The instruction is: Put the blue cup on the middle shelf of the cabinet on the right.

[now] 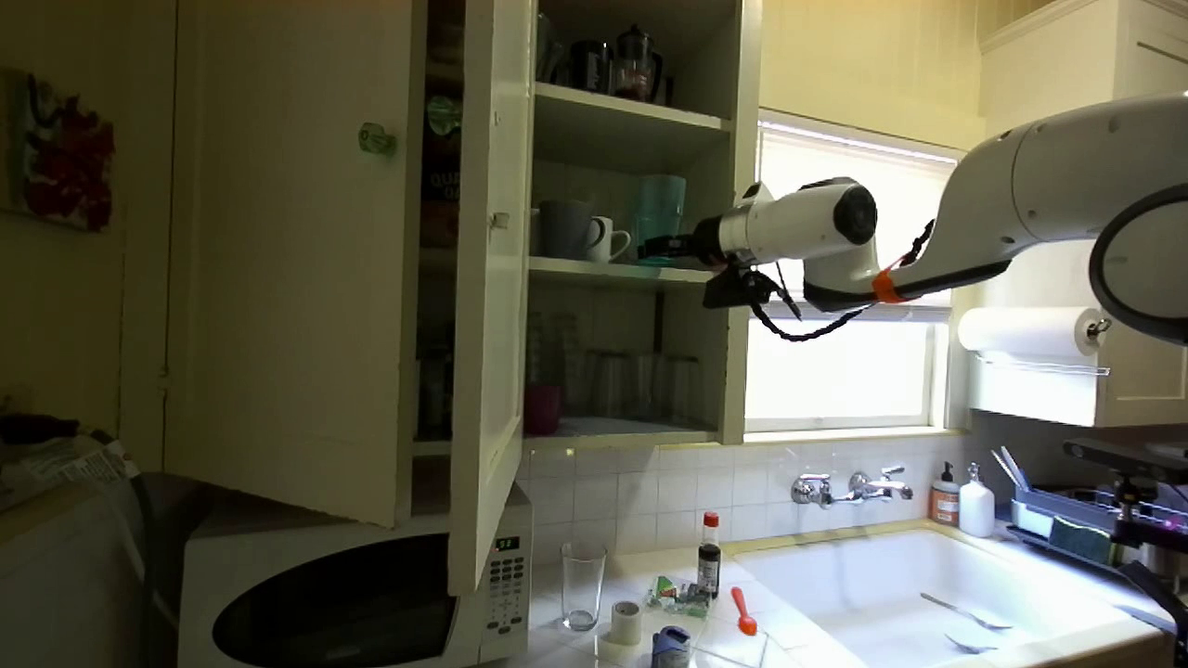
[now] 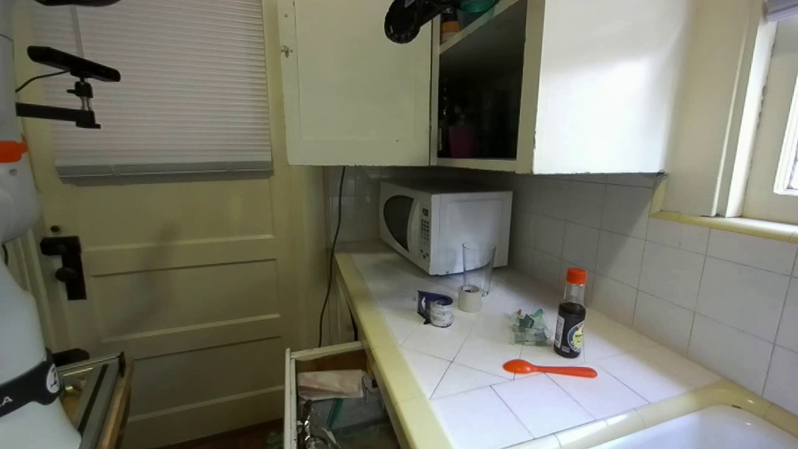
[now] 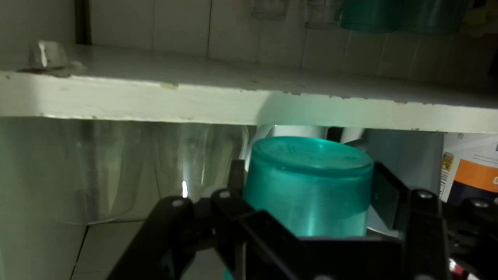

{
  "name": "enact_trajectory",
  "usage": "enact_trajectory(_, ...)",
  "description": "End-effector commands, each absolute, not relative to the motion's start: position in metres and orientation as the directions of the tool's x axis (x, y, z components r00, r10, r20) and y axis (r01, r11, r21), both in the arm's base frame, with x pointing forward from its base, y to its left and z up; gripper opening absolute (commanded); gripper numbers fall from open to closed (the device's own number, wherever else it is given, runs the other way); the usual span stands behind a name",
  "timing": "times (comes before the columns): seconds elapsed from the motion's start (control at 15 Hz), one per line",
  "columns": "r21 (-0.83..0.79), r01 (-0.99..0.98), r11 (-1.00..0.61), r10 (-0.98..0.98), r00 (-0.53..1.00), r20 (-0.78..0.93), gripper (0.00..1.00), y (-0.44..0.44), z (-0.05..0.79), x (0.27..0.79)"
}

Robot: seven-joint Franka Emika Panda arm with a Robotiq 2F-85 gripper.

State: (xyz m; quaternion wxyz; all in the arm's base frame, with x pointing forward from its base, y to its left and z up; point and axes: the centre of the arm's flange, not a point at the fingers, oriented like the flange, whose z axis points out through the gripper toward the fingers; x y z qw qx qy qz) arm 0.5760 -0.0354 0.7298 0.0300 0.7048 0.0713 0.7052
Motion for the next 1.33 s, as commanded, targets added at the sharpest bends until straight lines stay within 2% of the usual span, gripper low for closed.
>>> enact_trajectory(0.0,0.171,0.047,-0.984,0.168,-0.073,0.983,0.52,-0.026,0.794,0.583)
enact_trajectory(0.27,0.159,0.05,-0.986,0.156,-0.058,0.986,0.52,-0.019,0.825,0.583)
enact_trajectory(0.53,0.155,0.031,-0.987,0.155,0.015,0.988,0.52,-0.022,0.827,0.578)
enact_trajectory(0.87,0.166,0.027,-0.986,0.167,0.013,0.986,0.52,-0.031,0.823,0.564)
enact_trajectory(0.93,0.169,0.011,-0.986,0.169,-0.01,0.986,0.77,-0.05,0.753,0.554)
enact_trajectory(1.2,0.174,0.014,-0.985,0.173,-0.019,0.985,0.77,-0.051,0.762,0.549)
enact_trajectory(1.27,0.164,-0.007,-0.986,0.164,-0.017,0.986,0.52,-0.052,0.758,0.556)
